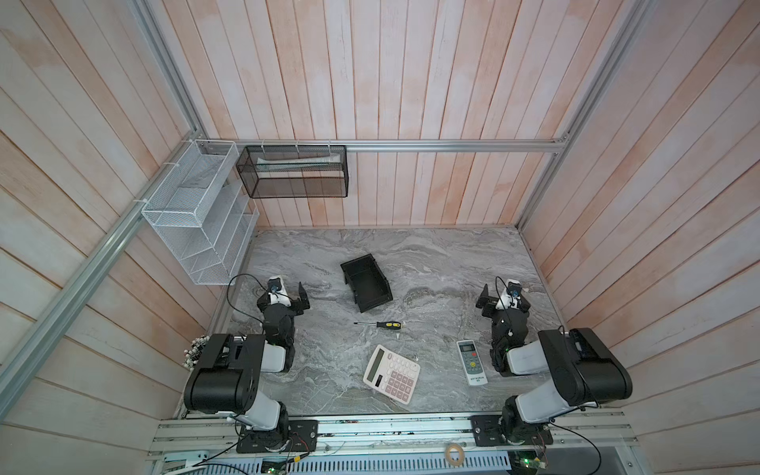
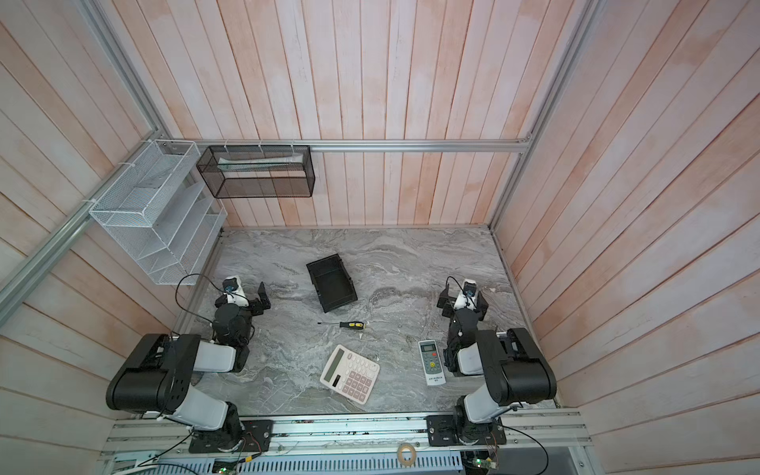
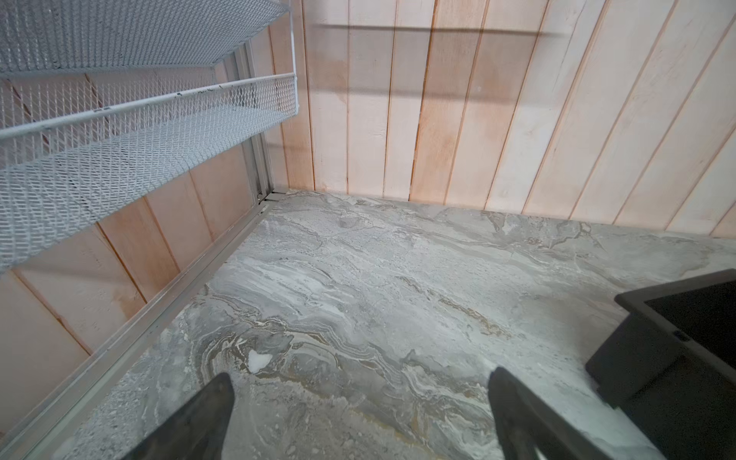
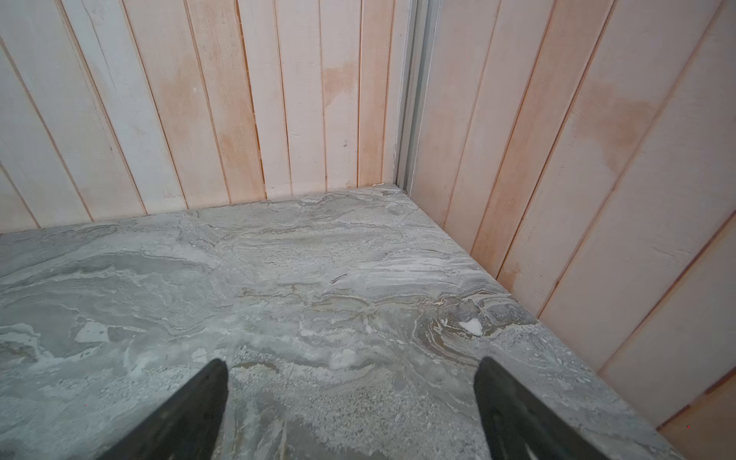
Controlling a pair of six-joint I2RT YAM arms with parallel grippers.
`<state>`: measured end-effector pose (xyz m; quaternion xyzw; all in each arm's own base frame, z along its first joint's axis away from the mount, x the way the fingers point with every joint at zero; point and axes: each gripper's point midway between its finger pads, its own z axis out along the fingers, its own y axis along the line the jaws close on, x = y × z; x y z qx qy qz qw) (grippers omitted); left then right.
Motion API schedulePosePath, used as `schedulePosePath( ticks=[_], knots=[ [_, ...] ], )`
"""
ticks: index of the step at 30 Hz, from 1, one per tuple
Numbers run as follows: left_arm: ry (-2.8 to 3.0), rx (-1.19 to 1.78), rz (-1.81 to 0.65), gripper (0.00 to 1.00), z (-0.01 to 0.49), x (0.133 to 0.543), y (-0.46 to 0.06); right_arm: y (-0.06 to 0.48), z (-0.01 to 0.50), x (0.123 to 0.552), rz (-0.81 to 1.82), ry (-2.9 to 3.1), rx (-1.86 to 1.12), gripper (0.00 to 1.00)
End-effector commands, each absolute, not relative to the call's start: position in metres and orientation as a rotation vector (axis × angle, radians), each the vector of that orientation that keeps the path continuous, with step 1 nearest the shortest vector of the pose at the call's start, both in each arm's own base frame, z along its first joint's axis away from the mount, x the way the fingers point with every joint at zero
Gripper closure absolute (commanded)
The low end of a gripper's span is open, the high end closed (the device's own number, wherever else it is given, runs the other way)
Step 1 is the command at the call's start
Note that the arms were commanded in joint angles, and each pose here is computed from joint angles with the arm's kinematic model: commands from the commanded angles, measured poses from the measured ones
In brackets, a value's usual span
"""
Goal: Put the screwdriver in the bin
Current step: Move the bin to the top-center of the table.
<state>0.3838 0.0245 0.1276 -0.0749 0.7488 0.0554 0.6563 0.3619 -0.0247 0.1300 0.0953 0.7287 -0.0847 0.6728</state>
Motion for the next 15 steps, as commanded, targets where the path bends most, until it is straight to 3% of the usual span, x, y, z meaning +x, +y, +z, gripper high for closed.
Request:
schedulePosePath(
  ticks=[1, 15],
  knots=[
    [1.695, -0.156, 0.120, 0.00, 0.1298, 0.3848, 0.0238, -0.0249, 0.1335, 0.3655, -0.177, 1.631, 0.223, 0.02],
    [1.698, -0.155, 0.117, 0.00, 0.1287, 0.3846, 0.0234, -0.0250, 0.1329, 0.3653, -0.179, 1.633, 0.222, 0.02]
  ],
)
